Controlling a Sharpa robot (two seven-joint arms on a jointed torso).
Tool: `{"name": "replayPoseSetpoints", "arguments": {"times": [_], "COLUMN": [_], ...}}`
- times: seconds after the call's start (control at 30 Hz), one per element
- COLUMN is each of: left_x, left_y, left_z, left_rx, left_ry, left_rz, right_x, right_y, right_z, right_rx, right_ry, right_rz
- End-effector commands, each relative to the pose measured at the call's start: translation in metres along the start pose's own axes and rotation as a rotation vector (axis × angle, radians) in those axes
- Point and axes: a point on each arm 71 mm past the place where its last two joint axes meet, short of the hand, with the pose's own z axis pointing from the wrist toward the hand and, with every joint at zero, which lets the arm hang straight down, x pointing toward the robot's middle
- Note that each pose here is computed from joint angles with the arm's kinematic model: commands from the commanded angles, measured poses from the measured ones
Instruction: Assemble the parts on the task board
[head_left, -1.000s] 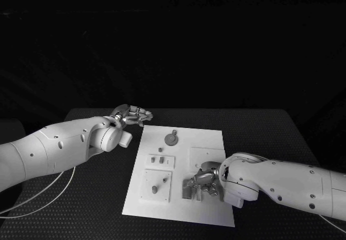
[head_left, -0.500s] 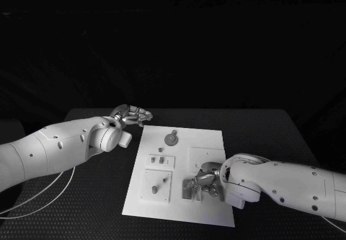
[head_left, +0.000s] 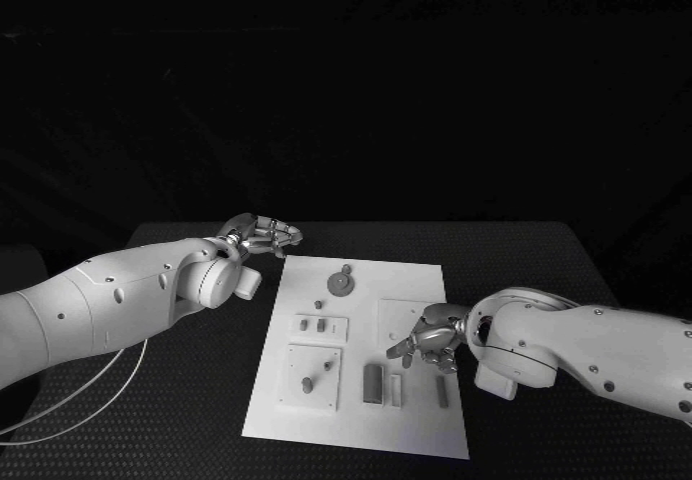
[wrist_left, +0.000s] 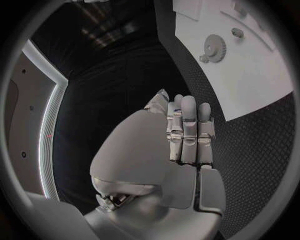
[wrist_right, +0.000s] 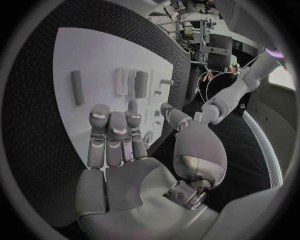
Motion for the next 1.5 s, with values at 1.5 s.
{"name": "replayPoseSetpoints", "arguments": {"times": [1.5], "left_x": [0.0039], "left_y": [-0.0014], "left_z": [-0.0011], "left_rx": [0.009], "left_ry": [0.026], "left_rz": [0.003], "right_x": [0.023], "right_y": [-0.066], "right_z": [0.011], "right_rx": [0.209], "right_ry": [0.054], "right_rz": [-0.267]}}
